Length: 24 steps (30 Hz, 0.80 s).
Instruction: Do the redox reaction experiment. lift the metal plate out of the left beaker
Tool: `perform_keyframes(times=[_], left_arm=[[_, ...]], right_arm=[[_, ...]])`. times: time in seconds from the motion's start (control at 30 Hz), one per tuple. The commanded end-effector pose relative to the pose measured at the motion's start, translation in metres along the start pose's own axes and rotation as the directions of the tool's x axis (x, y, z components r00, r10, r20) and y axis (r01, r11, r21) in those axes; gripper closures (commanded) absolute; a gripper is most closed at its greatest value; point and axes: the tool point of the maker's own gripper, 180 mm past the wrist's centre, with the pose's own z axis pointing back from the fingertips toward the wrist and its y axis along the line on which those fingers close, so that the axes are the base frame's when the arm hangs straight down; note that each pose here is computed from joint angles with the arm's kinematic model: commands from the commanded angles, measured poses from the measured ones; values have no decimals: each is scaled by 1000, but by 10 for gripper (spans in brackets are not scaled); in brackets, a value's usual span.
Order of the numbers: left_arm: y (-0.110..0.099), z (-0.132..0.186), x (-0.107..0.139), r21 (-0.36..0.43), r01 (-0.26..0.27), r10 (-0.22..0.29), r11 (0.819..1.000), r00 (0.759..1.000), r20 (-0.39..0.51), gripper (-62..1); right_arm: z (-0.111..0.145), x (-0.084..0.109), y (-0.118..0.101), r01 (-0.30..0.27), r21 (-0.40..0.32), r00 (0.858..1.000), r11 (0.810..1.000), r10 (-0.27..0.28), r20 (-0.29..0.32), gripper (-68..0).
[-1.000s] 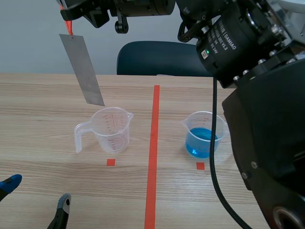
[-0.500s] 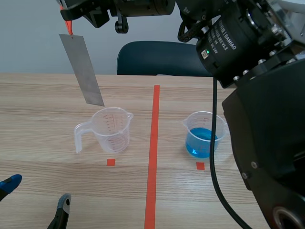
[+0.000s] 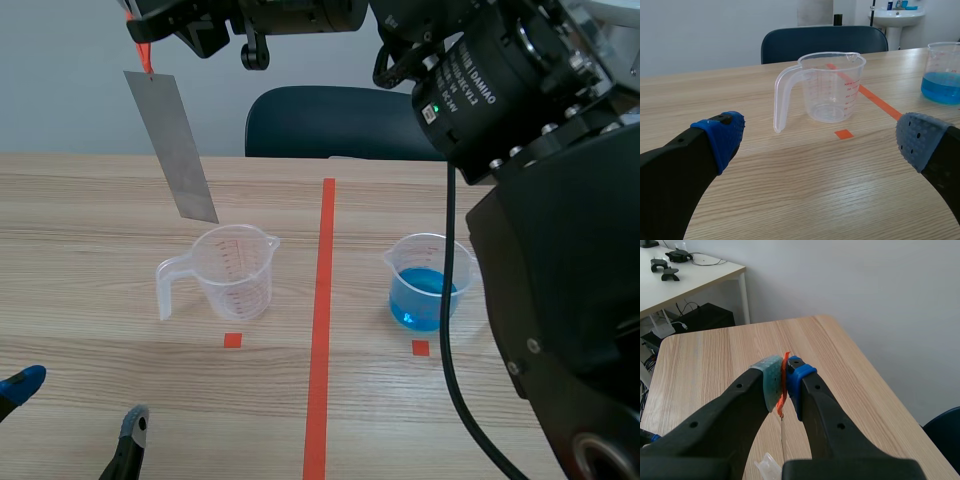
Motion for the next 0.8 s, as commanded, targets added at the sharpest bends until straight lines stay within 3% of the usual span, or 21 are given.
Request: perform_keyframes(times=[0.0, 0.77], left_arm=[[0, -4, 7, -1, 3, -3, 1000, 999, 36, -623], [0, -4, 7, -1, 4, -4, 1000, 999, 36, -623]], right_arm=[[1, 18, 1, -28, 17, 998, 999, 27, 54, -4], [1, 21, 2, -16, 26, 998, 1000, 14, 69, -4]])
